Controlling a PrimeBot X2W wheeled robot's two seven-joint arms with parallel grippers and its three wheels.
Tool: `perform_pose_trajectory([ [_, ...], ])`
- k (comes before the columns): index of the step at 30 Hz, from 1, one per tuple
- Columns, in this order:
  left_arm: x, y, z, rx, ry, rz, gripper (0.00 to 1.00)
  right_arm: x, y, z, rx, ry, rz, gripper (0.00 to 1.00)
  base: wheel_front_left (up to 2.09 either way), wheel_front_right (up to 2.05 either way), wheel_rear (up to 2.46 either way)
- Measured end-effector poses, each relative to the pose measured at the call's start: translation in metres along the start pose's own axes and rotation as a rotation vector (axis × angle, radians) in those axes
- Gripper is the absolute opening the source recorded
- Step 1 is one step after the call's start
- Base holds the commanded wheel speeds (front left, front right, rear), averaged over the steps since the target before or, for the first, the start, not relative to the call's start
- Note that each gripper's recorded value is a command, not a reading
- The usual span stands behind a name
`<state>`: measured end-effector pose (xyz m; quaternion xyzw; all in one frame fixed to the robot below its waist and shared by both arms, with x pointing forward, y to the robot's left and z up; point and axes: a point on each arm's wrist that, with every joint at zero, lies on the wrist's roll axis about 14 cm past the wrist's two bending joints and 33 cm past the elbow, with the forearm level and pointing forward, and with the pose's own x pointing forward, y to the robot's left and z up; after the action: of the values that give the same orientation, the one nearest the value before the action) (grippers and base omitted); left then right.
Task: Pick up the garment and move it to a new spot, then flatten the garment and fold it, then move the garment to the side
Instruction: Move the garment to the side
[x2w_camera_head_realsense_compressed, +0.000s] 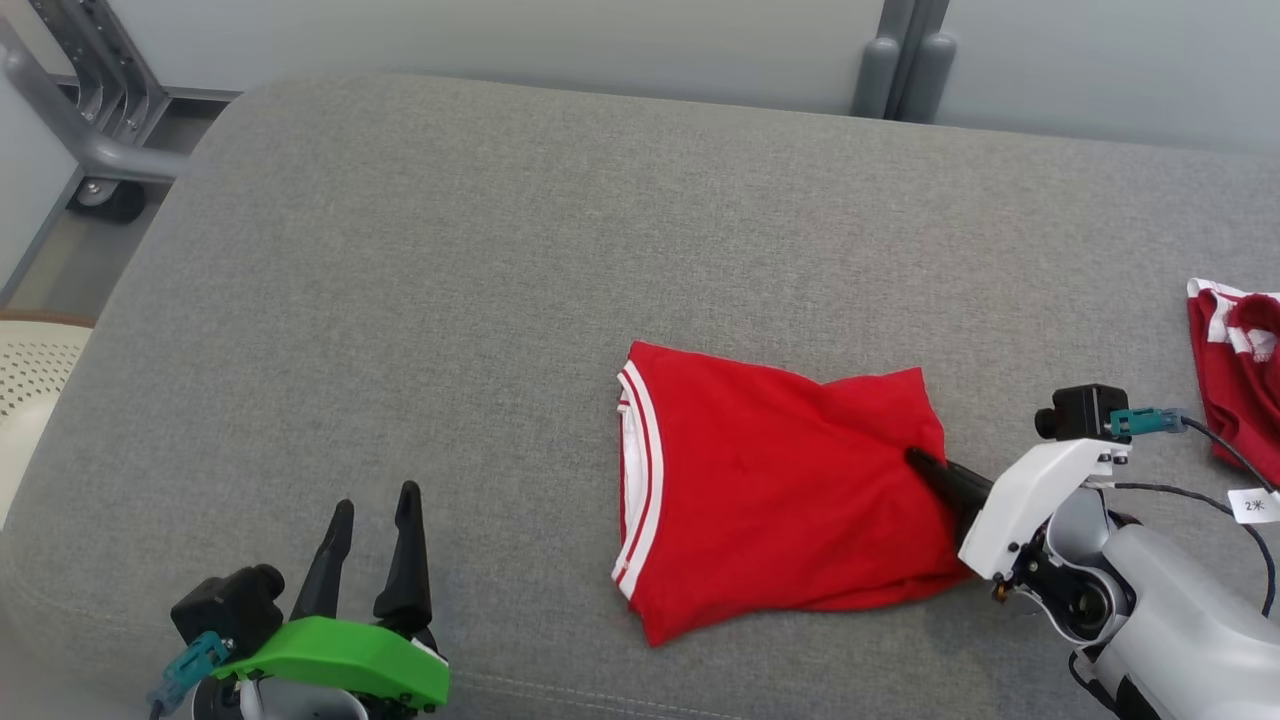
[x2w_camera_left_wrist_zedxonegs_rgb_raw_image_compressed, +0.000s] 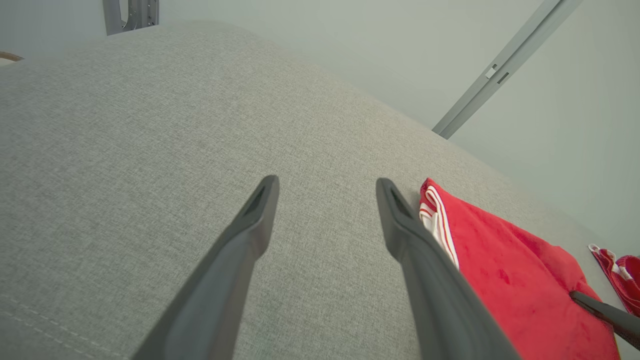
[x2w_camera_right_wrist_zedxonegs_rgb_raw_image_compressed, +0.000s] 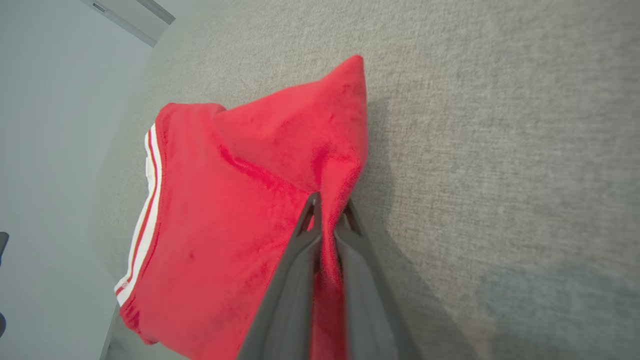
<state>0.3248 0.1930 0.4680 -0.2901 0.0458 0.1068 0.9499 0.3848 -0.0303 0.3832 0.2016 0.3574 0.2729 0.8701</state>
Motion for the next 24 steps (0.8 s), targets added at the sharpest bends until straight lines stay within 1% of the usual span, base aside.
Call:
perform_pose_trajectory([
  [5,0.003,-0.005,-0.002,0.0,0.005,-0.018,1.0,-0.007,-0.002,0.017,-0.038,-0.044,-0.001,0.0,0.0,0.0,0.0],
  [9,0.005,-0.012,-0.005,0.001,0.015,-0.041,1.0,-0.019,-0.012,0.037,-0.093,-0.088,-0.028,0.0,0.0,0.0,0.0],
  [15,0.006,-0.027,-0.011,0.002,0.033,-0.089,1.0,-0.05,-0.039,0.069,-0.183,-0.15,-0.112,0.0,0.0,0.0,0.0],
  [24,0.006,-0.054,-0.024,0.005,0.072,-0.174,1.0,-0.104,-0.062,0.128,-0.27,-0.262,-0.22,0.0,0.0,0.0,0.0],
])
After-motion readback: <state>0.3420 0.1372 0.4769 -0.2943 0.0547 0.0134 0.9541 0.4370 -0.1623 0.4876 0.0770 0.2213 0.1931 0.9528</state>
